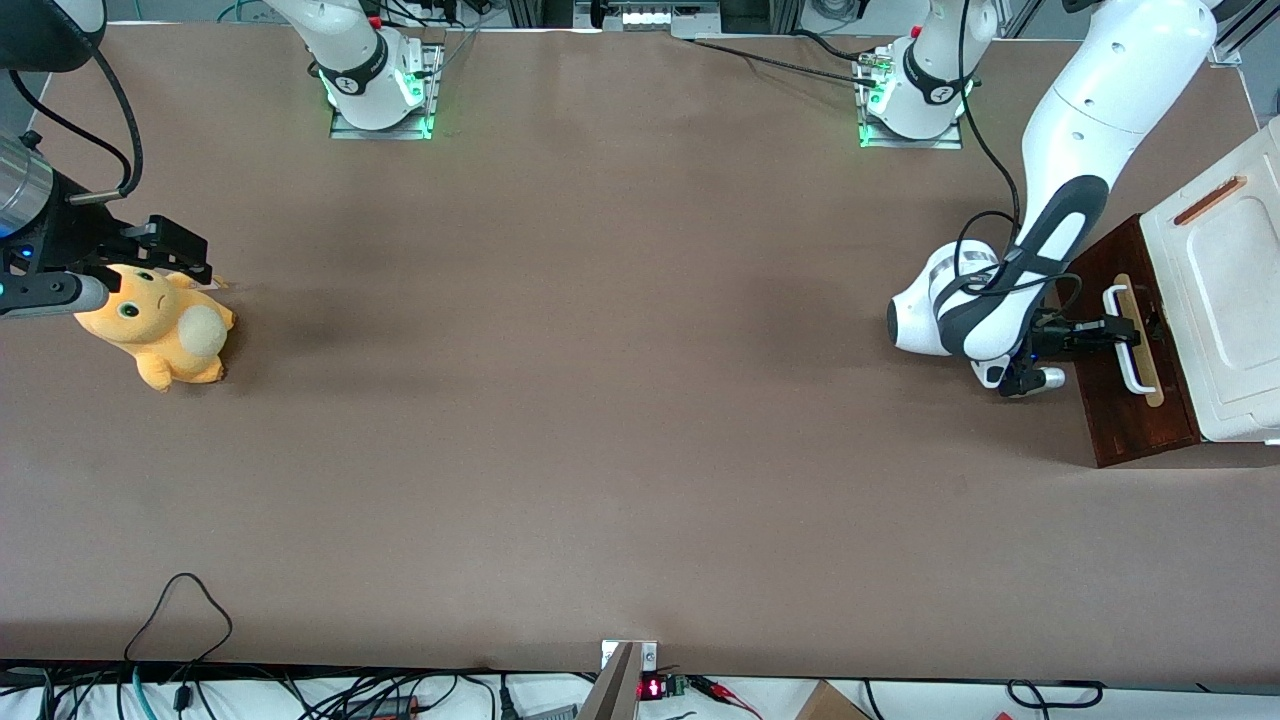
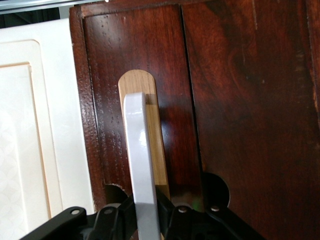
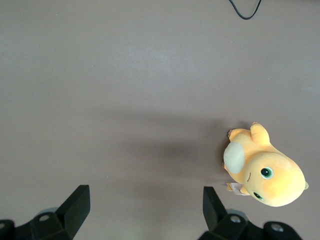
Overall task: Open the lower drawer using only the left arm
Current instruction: 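Pull the handle away from the cabinet with the left gripper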
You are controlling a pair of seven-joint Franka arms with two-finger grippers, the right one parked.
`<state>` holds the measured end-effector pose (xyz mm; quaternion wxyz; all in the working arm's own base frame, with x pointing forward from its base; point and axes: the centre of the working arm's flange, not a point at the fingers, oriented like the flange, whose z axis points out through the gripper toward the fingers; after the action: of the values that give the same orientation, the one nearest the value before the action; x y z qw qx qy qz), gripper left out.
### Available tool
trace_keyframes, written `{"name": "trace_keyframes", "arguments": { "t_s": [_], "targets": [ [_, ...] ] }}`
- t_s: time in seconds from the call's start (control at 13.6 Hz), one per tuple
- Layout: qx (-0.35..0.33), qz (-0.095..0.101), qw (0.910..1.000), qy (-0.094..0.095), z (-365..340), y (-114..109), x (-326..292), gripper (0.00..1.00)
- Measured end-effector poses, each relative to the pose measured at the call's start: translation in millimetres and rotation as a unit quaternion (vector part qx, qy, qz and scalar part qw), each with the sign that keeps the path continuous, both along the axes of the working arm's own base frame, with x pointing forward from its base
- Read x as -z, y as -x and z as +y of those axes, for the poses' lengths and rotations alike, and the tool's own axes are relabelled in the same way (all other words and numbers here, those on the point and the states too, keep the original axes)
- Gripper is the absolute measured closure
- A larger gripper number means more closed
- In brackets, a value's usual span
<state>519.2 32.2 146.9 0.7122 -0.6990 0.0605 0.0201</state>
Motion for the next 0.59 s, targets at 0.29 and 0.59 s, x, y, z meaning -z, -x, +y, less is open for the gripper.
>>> {"name": "trace_keyframes", "arguments": {
  "t_s": [0.29,0.59],
  "targets": [
    [0.030,0.000,0.9995,0.004,-47.1,5.0,-3.0,0.90],
    [0.057,0.001,0.9984,0.005,-90.4,12.1,-4.5,0.90]
  ]
}}
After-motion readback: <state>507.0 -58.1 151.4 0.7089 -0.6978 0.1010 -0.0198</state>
